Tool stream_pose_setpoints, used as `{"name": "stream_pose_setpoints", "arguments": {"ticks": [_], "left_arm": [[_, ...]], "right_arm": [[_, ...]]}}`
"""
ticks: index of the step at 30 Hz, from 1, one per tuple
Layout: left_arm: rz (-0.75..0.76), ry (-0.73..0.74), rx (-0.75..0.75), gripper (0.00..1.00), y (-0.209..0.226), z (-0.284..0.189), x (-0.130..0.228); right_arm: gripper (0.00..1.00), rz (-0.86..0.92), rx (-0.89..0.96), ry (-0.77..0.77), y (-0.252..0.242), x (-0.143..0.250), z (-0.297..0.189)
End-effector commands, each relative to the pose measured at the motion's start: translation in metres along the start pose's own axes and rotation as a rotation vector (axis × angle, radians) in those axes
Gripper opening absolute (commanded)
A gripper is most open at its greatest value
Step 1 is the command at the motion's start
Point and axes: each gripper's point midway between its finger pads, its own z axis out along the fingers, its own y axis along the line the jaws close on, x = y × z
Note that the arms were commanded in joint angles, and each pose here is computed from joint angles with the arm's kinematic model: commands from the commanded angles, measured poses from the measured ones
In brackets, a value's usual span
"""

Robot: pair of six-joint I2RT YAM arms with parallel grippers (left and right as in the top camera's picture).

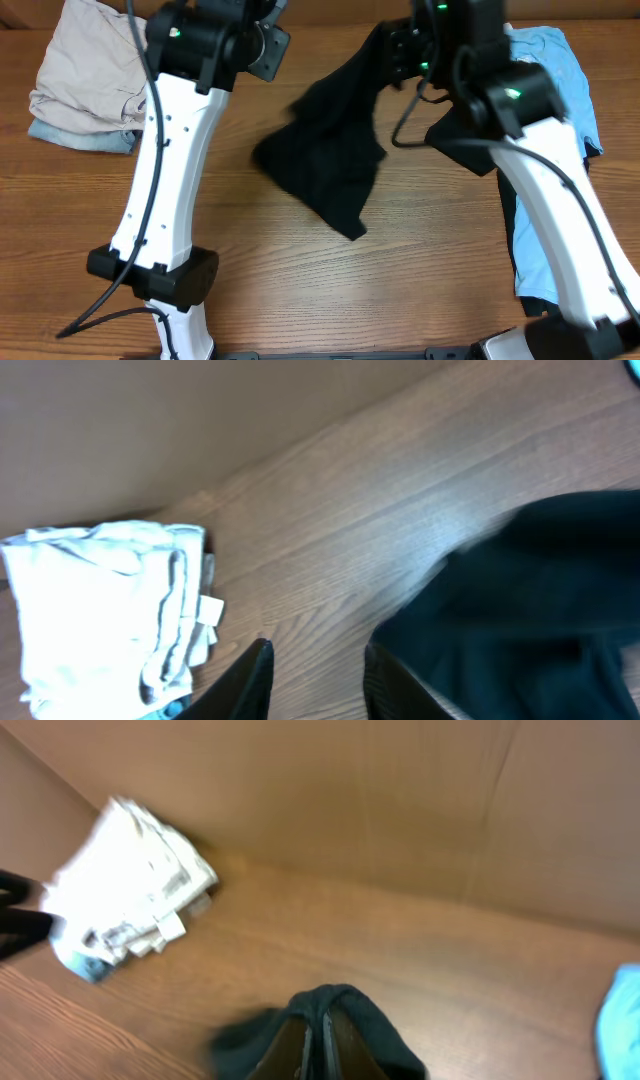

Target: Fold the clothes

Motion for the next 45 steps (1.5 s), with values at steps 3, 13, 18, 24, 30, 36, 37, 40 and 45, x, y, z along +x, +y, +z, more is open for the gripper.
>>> {"name": "stream_pose_setpoints", "arguments": {"ticks": [3,13,18,24,30,36,37,40,45], "left_arm": [[-0.023,-0.111,0.032,0.38,0.002,-0.044,-0.014],[-0.051,-0.121,0.066,0.49,0.012,-0.047,-0.012],[0.049,-0.149,0.298,0.73,-0.007,-0.051,-0.008],[0.240,-0.192,0.626,0.91,-0.047,-0.050,0.006],[0.243,-0.154,0.817,0.93,-0.075,-0.018,0.017],[0.261,-0.159,0.943,0.93,-0.095,0.008,0.020],[0.259,-0.162,0.954,0.93,-0.097,0.011,0.020],[0.254,-0.189,1.008,0.94,-0.105,0.022,0.015],[0.261,-0.233,1.051,0.68,-0.115,0.035,0.007]], "right_arm": [[0.04,-0.035,-0.034,-0.041,0.012,-0.015,-0.034],[0.04,-0.031,-0.180,0.109,0.054,0.028,0.008],[0.04,-0.060,-0.219,0.111,0.082,0.032,0.013],[0.04,-0.038,-0.219,0.101,0.082,0.029,0.013],[0.04,-0.038,-0.218,0.101,0.081,0.029,0.013],[0.04,-0.038,-0.218,0.096,0.081,0.028,0.013],[0.04,-0.038,-0.219,0.096,0.081,0.028,0.013],[0.04,-0.038,-0.226,0.097,0.083,0.028,0.013],[0.04,-0.037,-0.224,0.096,0.082,0.028,0.013]]}}
